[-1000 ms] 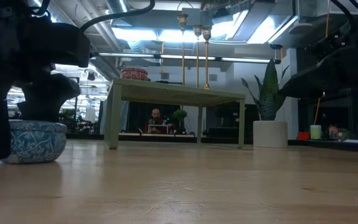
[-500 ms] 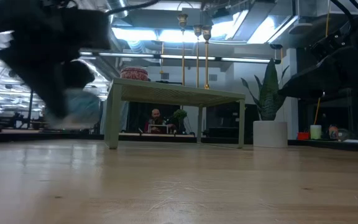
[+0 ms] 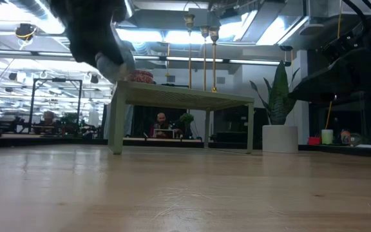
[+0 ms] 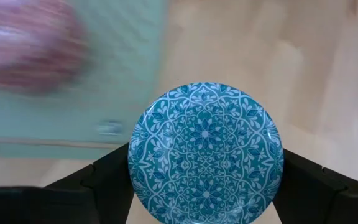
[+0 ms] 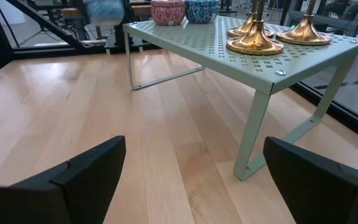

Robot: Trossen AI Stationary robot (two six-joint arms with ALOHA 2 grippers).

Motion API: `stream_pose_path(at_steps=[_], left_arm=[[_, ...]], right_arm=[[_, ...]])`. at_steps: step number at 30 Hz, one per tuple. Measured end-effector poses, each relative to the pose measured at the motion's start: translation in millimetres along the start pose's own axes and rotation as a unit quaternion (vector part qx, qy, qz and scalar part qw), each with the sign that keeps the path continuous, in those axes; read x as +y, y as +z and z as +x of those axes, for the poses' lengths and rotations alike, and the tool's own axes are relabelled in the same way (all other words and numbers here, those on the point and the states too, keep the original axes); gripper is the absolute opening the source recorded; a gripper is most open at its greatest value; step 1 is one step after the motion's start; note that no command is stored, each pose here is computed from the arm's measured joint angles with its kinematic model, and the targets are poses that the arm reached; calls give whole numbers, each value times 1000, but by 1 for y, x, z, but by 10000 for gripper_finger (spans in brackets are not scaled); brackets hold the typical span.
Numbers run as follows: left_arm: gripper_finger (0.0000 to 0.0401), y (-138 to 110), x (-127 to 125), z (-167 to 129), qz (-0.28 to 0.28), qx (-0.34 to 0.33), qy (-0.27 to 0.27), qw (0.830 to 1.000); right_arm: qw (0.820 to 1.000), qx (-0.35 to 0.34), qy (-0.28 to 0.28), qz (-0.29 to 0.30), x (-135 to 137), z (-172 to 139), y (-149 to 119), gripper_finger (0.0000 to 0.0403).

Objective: Pick & Place candle stick holders
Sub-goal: Put the light blue scented candle on the shelf

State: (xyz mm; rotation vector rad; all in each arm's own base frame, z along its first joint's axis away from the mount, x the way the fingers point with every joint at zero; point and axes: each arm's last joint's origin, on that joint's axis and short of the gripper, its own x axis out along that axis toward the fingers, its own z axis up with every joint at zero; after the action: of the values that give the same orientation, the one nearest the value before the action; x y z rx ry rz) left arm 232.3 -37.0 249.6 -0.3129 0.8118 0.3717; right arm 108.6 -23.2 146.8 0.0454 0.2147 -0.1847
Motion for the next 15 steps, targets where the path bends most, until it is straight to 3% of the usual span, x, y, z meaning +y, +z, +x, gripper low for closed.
stream_pose_path(at_steps=[9, 15], left_arm=[[296, 18, 47, -35, -61, -70, 58, 994], [296, 27, 77, -38, -84, -81, 99, 988]], right_arm=[[1000, 0, 0, 0, 0, 0, 0, 385], [1000, 0, 0, 0, 0, 0, 0, 385]])
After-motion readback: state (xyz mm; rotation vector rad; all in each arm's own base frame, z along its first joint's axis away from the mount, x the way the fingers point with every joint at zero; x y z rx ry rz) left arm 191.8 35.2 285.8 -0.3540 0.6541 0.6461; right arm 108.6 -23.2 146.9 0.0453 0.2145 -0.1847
